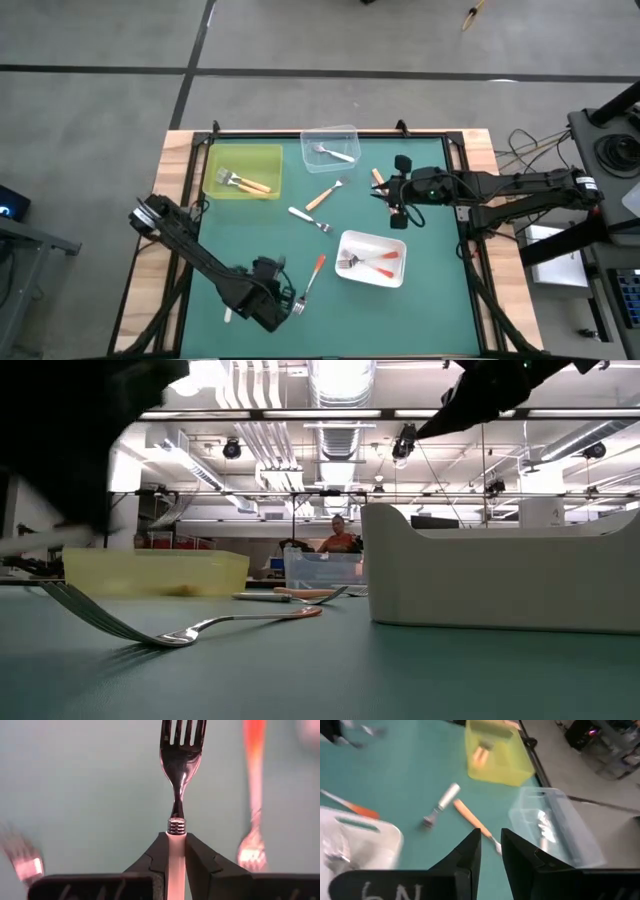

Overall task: Sort silverware by color (type)
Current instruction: Put the white fork into the transparent bin

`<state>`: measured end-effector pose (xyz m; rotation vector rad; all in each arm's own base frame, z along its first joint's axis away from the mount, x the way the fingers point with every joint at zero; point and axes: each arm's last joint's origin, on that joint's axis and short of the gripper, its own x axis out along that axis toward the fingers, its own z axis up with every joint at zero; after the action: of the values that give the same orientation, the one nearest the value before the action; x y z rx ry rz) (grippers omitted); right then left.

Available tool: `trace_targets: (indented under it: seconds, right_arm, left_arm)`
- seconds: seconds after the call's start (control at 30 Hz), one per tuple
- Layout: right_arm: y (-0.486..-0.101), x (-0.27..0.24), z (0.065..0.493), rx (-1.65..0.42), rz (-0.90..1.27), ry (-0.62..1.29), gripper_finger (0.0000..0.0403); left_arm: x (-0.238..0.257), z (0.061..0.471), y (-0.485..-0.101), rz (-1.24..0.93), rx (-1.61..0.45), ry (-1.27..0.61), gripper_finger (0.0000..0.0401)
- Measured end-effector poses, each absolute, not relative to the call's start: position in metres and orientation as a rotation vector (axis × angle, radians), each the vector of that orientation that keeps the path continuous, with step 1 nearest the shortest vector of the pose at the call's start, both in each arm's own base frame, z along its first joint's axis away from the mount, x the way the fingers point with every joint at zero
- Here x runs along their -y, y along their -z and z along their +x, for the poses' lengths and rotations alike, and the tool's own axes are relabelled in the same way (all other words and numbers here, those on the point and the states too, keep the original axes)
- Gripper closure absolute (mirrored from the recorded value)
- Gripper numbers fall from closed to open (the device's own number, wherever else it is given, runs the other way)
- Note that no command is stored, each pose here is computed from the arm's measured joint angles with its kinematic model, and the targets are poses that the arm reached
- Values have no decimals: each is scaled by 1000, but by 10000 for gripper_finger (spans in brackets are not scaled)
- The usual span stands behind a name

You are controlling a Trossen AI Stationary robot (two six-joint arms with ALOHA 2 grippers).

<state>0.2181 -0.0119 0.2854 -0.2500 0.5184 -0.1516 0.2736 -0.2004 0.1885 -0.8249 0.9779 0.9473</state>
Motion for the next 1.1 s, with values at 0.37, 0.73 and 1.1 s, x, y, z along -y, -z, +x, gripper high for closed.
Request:
trace_targets:
  seconds: [0.37, 0.73, 1.1]
  right_arm:
    - [-283, 10, 237, -392, -135, 102, 326]
    - [-272, 11, 256, -379, -57, 117, 333]
    - [-262, 12, 285, -248, 51, 143, 326]
  left_arm:
    - [153, 327, -267, -227, -784, -803, 379]
    - [98, 350, -301, 176, -692, -912, 379]
    - [43, 342, -296, 243, -691, -1076, 379]
